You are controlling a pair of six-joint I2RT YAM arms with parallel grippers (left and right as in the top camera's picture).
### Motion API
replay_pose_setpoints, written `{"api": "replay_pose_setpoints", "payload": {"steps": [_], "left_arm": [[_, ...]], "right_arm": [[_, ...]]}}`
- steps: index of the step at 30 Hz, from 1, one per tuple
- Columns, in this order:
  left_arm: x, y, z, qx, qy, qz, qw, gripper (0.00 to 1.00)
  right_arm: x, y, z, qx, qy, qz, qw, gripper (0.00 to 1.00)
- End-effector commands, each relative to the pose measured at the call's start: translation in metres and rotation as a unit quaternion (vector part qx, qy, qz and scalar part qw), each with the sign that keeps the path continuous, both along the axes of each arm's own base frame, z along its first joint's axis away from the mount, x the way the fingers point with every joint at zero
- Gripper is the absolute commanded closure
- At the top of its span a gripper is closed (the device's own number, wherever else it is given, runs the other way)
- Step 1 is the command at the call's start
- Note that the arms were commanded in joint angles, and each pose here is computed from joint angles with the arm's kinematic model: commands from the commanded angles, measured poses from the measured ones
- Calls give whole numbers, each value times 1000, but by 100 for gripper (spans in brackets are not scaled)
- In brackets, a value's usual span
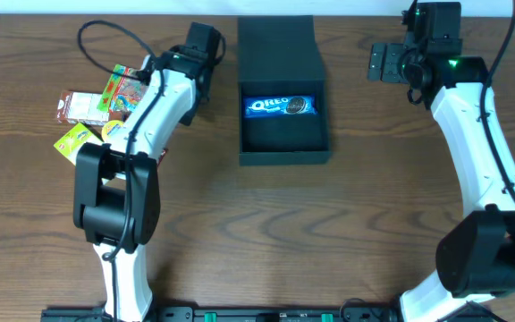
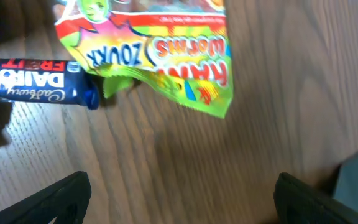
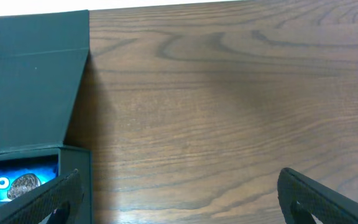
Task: Pack container
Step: 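Return the left gripper to the snacks and grasp the gummy worms bag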
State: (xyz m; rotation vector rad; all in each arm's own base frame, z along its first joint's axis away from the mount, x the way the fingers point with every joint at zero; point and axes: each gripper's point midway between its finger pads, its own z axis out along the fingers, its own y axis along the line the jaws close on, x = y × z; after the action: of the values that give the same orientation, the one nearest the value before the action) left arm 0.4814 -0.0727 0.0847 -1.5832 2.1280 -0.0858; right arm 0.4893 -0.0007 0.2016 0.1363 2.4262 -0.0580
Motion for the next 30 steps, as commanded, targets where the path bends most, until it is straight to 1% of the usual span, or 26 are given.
{"api": "replay_pose_setpoints", "payload": {"steps": [1, 3, 5, 6, 10, 15, 17, 21, 22, 26, 30], "left_arm": [[-8, 8, -16, -24, 6, 58, 998, 4], [-7, 12, -19, -16, 1, 62, 998, 5], [-6, 26, -19, 24, -12, 73, 997, 5], [-7, 29, -21, 30, -12, 75, 997, 5], [-6, 30, -34, 27, -8, 76, 997, 5], [9, 36, -36, 45, -40, 88, 994, 2], [12, 37, -41, 44, -42, 90, 994, 0], [15, 43, -56, 46, -38, 96, 994, 0], [17, 45, -56, 45, -41, 99, 993, 5], [23, 63, -54, 49, -54, 119, 990, 10], [24, 73, -63, 29, -43, 127, 991, 14]], "right_arm": [[0, -3, -8, -2, 10, 1, 1000, 1], [0, -3, -8, -2, 10, 1, 1000, 1], [0, -3, -8, -2, 10, 1, 1000, 1], [0, -3, -8, -2, 10, 1, 1000, 1], [0, -3, -8, -1, 10, 1, 1000, 1], [0, -3, -8, -1, 10, 1, 1000, 1], [0, -3, -8, -2, 10, 1, 1000, 1], [-1, -3, -9, -2, 12, 1, 1000, 1], [-2, -3, -9, -2, 14, 1, 1000, 1], [-2, -3, -10, -2, 15, 1, 1000, 1], [-2, -3, -9, -2, 14, 1, 1000, 1]]}}
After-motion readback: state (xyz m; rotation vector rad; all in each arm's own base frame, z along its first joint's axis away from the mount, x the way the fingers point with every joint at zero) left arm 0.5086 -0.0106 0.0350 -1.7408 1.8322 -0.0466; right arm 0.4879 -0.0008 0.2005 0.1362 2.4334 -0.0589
